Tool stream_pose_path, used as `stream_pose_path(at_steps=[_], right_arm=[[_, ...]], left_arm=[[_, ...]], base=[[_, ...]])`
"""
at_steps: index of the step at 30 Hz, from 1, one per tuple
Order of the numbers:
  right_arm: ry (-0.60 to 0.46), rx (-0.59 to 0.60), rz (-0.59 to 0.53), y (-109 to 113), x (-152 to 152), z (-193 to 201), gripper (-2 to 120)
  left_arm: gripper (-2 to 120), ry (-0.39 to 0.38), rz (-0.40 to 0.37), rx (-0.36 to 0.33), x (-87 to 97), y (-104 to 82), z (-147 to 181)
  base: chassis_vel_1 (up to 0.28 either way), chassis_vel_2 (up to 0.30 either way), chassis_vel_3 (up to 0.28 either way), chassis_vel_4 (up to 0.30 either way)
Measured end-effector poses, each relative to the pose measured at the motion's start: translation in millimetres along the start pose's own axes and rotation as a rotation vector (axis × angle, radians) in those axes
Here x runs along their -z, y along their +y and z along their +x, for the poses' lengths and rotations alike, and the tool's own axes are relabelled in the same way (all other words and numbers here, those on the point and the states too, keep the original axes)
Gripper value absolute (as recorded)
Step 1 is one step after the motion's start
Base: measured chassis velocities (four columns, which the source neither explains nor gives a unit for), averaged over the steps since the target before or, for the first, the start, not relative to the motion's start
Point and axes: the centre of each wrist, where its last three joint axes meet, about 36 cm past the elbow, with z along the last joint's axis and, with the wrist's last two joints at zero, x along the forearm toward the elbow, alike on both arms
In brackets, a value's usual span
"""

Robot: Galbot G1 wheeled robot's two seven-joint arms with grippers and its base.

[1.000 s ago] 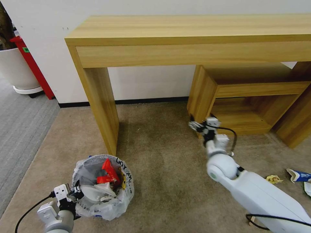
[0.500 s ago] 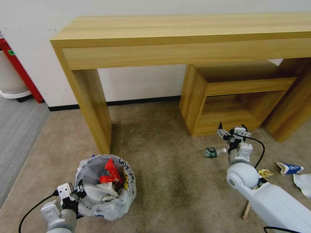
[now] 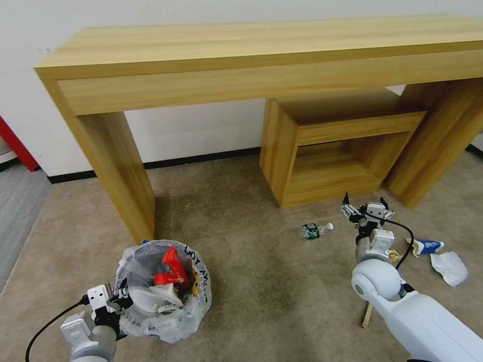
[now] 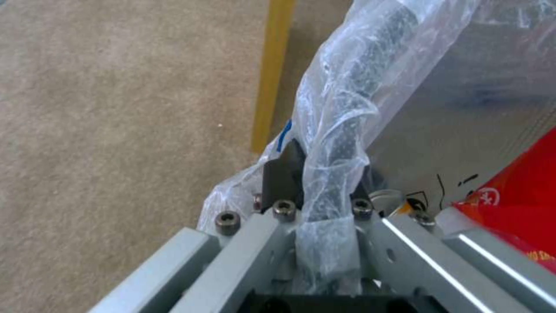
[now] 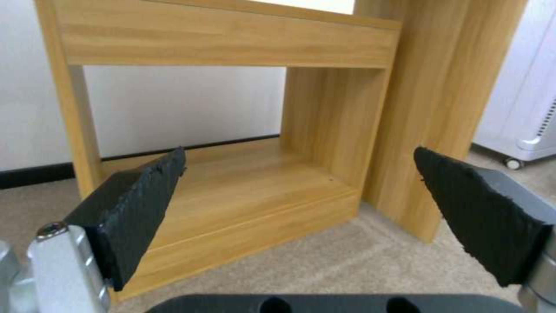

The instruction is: Pick up the trash bin and place the garbage on the floor into it.

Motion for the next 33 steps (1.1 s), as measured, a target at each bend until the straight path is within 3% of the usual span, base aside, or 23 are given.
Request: stream_pose_path(at_steps=[33], right_arm=[[-0.024, 0.0, -0.032, 7.3, -8.8, -1.1, 100]], left_arm=[[0, -0.002, 0.002, 0.008, -0.6, 2.2, -0.2]], base=[[-0.018, -0.017, -0.019, -0.017]])
